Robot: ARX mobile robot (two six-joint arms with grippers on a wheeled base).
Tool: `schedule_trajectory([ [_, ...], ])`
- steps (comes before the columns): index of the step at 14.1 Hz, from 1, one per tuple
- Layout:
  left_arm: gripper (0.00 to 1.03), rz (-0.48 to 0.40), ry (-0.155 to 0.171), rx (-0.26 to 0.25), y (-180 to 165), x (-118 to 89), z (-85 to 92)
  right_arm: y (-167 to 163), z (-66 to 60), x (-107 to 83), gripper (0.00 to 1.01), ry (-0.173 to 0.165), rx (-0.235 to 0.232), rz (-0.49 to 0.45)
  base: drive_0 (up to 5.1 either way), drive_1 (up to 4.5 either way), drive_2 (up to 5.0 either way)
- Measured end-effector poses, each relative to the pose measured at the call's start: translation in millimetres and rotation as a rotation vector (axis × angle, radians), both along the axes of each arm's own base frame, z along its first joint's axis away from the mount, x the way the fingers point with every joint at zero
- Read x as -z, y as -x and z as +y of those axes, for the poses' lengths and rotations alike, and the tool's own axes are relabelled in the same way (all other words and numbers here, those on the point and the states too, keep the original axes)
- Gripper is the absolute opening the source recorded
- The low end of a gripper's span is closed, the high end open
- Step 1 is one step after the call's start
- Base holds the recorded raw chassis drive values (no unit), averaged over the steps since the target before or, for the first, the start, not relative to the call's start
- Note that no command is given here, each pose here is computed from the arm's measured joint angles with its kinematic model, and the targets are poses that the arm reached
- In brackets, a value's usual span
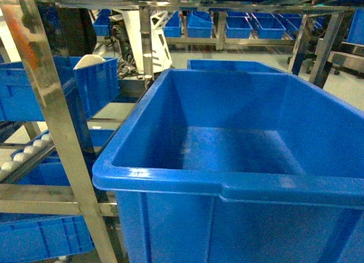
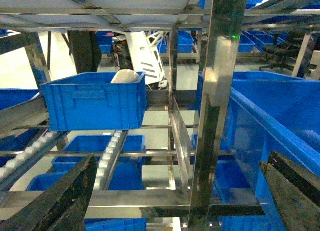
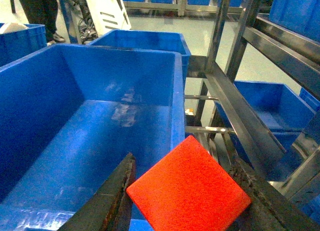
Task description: Place magnetic block on left shelf second layer
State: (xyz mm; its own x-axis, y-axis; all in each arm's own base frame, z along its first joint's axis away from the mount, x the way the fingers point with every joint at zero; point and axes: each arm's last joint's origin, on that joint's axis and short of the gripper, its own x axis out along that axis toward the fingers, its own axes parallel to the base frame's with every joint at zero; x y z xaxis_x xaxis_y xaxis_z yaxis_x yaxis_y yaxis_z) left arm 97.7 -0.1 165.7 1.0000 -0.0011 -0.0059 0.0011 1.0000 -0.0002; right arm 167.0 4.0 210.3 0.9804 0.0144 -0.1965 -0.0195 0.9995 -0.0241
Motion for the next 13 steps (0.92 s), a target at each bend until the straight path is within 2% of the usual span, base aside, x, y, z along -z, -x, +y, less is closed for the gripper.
schedule_trajectory([
  [1,0.98,-0.001,0.000,0.000,0,0,0.0,-1,0.6,0.2,0.48,-0.005,-0.005,0.002,0.0,0.00,0.0],
  [3,0.98,-0.002,0.000,0.000,0,0,0.0,-25,10.7,-5.2,0.48,-0.053,-0.064,0.021,0.0,0.00,0.0],
  [4,0.98,-0.002,0.000,-0.001,0,0,0.0,-43,17.9,-5.0,0.48,-0.063,-0.099,0.043,0.0,0.00,0.0],
  [8,0.98,-0.002,0.000,0.000,0,0,0.0,-107,57.0,19.4,0.48,-0.038,-0.185,0.193,0.0,0.00,0.0],
  [10,0.98,-0.002,0.000,0.000,0,0,0.0,-138,73.1,32.6,0.48,-0.044,-0.178,0.219,0.0,0.00,0.0],
  [12,0.98,-0.001,0.000,0.000,0,0,0.0,-158,80.2,40.4,0.48,-0.059,-0.126,0.212,0.0,0.00,0.0],
  [13,0.98,-0.002,0.000,-0.001,0,0,0.0,-158,80.8,36.3,0.57,-0.060,-0.103,0.174,0.0,0.00,0.0],
])
